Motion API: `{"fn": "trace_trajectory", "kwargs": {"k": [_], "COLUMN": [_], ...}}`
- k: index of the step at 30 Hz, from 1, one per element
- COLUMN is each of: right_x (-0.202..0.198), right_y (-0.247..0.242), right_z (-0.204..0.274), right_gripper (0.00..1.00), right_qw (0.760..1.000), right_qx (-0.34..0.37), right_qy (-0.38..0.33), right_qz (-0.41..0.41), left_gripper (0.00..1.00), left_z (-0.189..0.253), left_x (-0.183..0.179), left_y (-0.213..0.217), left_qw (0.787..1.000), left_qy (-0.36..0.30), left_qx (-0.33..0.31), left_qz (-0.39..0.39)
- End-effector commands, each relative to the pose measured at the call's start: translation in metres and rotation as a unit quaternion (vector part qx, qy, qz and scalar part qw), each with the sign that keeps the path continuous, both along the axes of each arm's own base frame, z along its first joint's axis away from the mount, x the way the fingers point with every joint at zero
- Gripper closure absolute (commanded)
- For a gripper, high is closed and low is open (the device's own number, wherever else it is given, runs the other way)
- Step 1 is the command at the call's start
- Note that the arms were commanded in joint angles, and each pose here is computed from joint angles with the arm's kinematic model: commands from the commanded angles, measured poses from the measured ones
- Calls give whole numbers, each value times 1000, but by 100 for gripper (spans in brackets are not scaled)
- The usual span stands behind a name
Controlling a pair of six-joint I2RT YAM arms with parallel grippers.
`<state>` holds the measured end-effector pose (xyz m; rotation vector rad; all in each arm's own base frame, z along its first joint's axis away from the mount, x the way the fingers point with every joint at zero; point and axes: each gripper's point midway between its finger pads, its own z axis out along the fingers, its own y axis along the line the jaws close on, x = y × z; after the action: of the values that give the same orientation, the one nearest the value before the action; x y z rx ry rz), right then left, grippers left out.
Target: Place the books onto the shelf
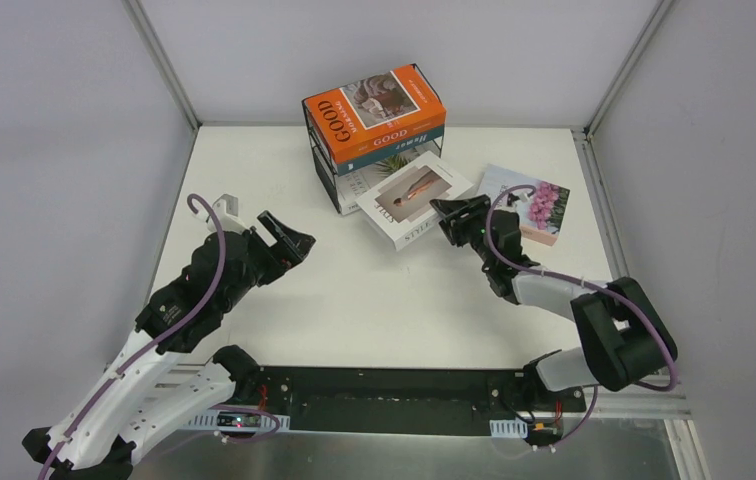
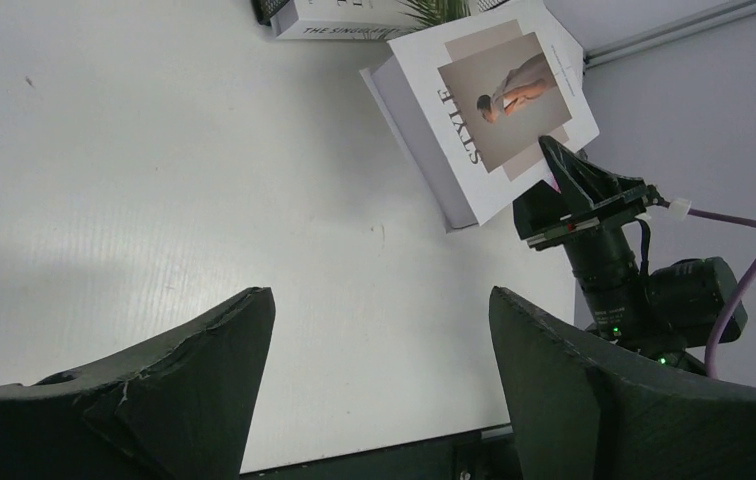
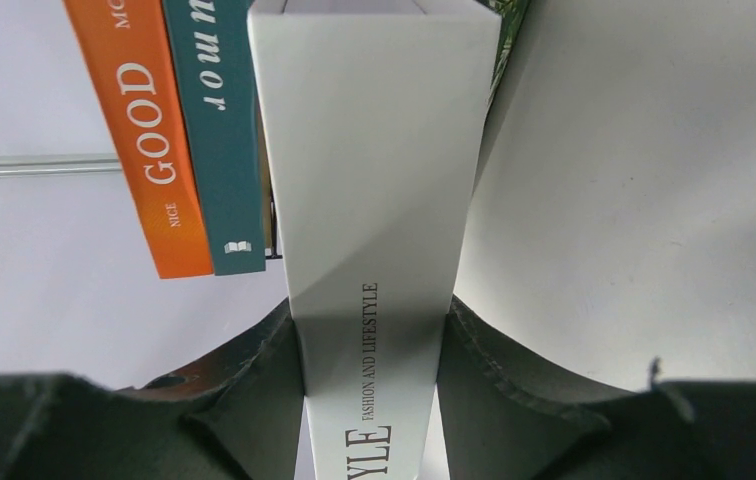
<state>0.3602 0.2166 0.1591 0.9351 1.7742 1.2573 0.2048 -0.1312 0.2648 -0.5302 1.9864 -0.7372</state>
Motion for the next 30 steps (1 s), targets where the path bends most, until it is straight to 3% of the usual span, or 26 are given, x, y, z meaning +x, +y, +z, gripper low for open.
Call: {"fn": "trace_trajectory", "kwargs": {"k": [1,20,30], "right_x": [19,72,110], "right_y": [10,43,56], "right_z": [47,21,1], "right_gripper": [100,100,100], "right_qw": [996,996,995], "right_qx": [52,67,48], "right_qy": [-72,-50,-22], "right_qz": [-11,-34,-84], "left_gripper": [19,20,20], "left_z": [2,6,4], "left_x": [-2,-7,-14], "left_y": [7,15,19], "left_qw": [1000,1000,1000], "left_qy": [-4,-10,-8], "left_qx": [13,9,3], "left_qz": [9,18,20]}}
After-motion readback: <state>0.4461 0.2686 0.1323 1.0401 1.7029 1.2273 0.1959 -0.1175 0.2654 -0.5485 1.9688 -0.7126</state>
